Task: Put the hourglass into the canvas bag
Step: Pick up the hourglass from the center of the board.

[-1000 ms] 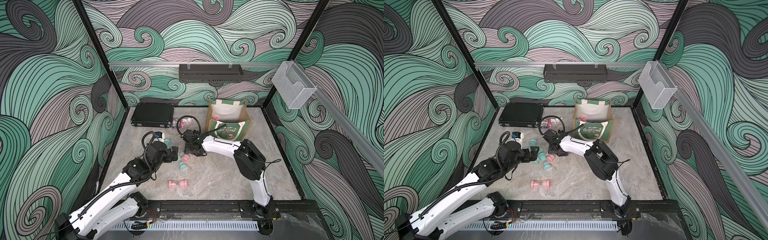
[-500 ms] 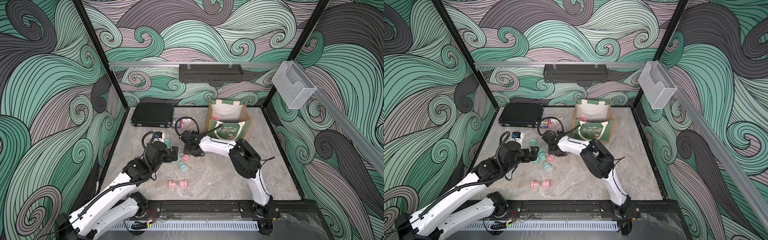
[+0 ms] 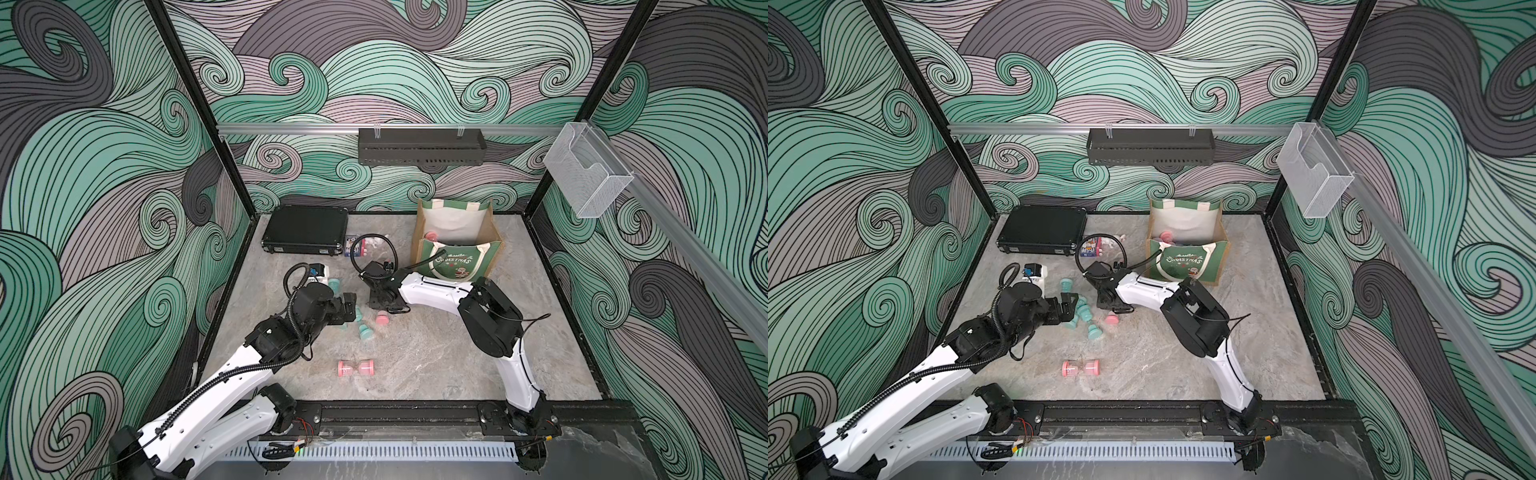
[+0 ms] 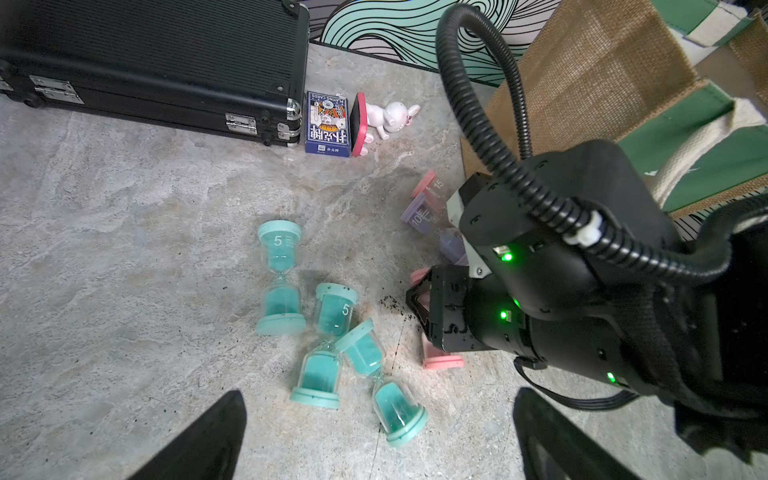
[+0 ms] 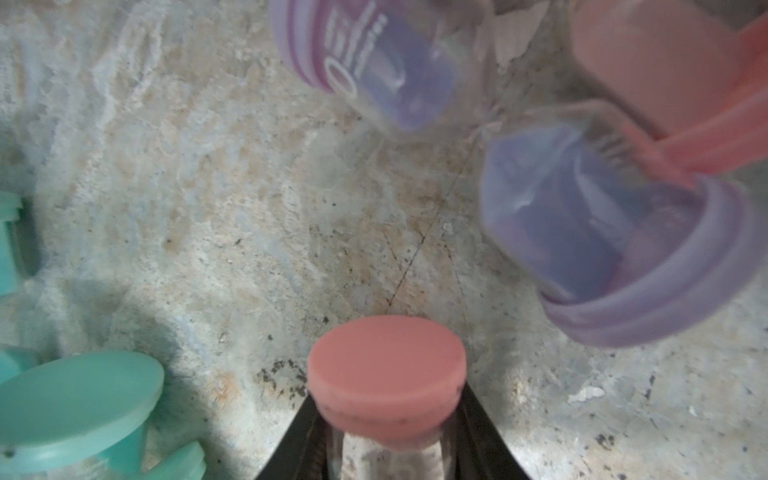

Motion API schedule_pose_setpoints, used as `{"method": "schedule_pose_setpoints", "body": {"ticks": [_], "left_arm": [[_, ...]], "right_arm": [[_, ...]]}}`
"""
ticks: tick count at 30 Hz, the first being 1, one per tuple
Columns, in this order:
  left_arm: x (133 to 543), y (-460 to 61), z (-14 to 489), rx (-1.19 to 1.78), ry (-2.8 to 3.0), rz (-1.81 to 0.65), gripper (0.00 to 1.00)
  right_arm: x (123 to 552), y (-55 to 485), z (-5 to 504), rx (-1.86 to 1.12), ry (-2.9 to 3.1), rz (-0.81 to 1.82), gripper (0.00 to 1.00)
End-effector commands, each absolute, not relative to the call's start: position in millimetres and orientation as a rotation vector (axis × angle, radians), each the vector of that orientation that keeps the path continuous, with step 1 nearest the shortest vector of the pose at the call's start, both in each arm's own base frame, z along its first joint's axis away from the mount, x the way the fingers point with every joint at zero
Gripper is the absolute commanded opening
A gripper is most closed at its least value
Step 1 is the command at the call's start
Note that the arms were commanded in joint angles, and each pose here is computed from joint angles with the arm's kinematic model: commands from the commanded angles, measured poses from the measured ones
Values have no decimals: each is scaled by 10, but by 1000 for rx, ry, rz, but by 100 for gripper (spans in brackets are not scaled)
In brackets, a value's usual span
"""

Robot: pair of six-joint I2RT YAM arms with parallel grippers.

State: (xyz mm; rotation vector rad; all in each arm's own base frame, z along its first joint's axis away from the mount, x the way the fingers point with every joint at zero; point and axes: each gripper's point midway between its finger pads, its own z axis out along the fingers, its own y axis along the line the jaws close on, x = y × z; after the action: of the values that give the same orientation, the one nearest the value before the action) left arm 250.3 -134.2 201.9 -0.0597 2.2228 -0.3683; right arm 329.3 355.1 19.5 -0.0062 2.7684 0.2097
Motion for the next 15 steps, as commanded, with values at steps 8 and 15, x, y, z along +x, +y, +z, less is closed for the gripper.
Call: {"method": "schedule_pose_setpoints", "body": {"ticks": [8,15], "left_arm": [[2533,-1326,2266,-77,2165,-395,99],[2525,-1337,2399,-60,2143,-410,99]], "right_arm": [[3345,3493,698,-105,2654,243,30],[3337,3416,1127,-147,2569,280,29]]}}
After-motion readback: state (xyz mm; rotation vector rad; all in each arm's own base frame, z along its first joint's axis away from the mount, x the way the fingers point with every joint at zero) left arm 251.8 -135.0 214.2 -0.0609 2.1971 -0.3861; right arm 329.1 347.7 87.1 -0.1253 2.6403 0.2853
